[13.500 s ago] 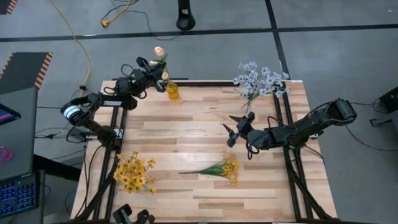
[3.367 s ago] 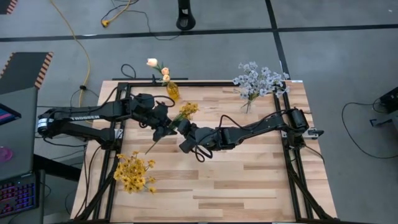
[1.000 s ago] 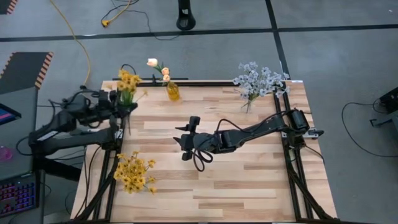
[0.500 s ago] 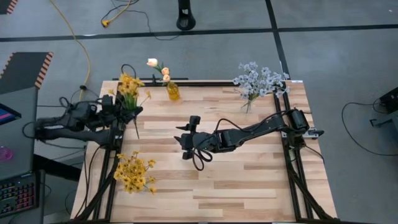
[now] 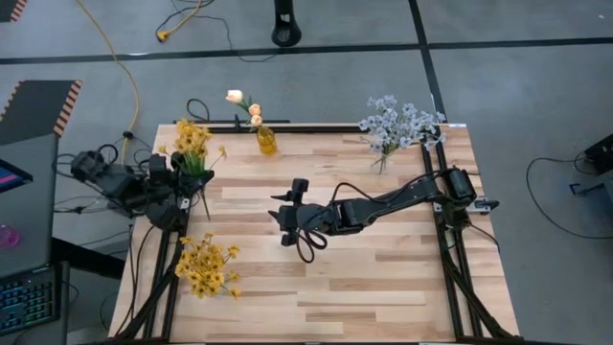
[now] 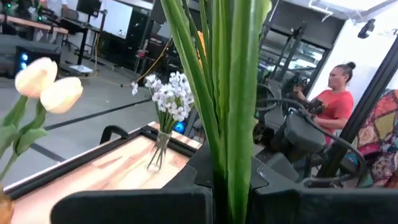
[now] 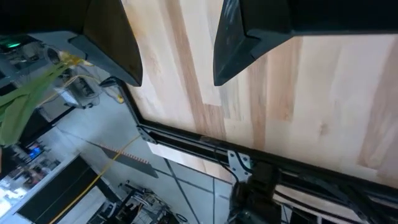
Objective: Sort flowers into vase by color
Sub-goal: Put the yellow flowers into the bottom transparent vase
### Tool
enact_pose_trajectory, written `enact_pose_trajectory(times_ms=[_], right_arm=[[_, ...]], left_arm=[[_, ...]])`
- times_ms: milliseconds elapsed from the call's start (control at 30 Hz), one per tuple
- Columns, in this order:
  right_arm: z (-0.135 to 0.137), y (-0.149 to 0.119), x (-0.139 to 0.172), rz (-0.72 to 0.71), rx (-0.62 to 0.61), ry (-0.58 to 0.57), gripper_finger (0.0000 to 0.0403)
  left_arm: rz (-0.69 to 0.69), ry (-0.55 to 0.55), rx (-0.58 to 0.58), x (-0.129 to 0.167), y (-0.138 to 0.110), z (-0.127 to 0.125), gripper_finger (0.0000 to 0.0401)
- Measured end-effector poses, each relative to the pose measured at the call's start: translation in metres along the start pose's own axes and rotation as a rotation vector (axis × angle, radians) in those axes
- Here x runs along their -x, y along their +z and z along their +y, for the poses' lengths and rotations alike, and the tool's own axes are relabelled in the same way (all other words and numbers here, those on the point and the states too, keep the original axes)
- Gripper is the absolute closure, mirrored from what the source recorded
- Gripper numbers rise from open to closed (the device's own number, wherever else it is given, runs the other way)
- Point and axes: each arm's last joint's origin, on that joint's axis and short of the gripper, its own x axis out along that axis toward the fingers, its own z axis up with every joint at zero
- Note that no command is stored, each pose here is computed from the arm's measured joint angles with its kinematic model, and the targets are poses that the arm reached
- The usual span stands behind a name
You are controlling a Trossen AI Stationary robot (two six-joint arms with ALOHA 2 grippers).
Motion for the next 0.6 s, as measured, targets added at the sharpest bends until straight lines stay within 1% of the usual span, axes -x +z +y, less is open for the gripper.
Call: enact_pose_trajectory(times_ms=[100, 200, 467, 600], right_arm=[[0.001, 0.0, 0.0, -0.001, -0.037, 0.02, 0.0179], [0.001, -0.002, 0.0, 0.017, -0.028, 0.025, 0.0179], [0.003, -0.006, 0.001, 0.048, -0.009, 0.035, 0.0179], [0.003, -0.006, 0.001, 0.051, -0.025, 0.036, 0.0179]], left_arm=[[0.019, 0.002, 0.001, 0.001, -0.003, -0.005, 0.0401], [0.028, 0.03, -0.015, 0.003, -0.006, -0.01, 0.0401], [0.044, 0.055, -0.017, 0.016, -0.009, -0.017, 0.0401], [0.05, 0.084, -0.034, 0.021, -0.012, -0.022, 0.0401]])
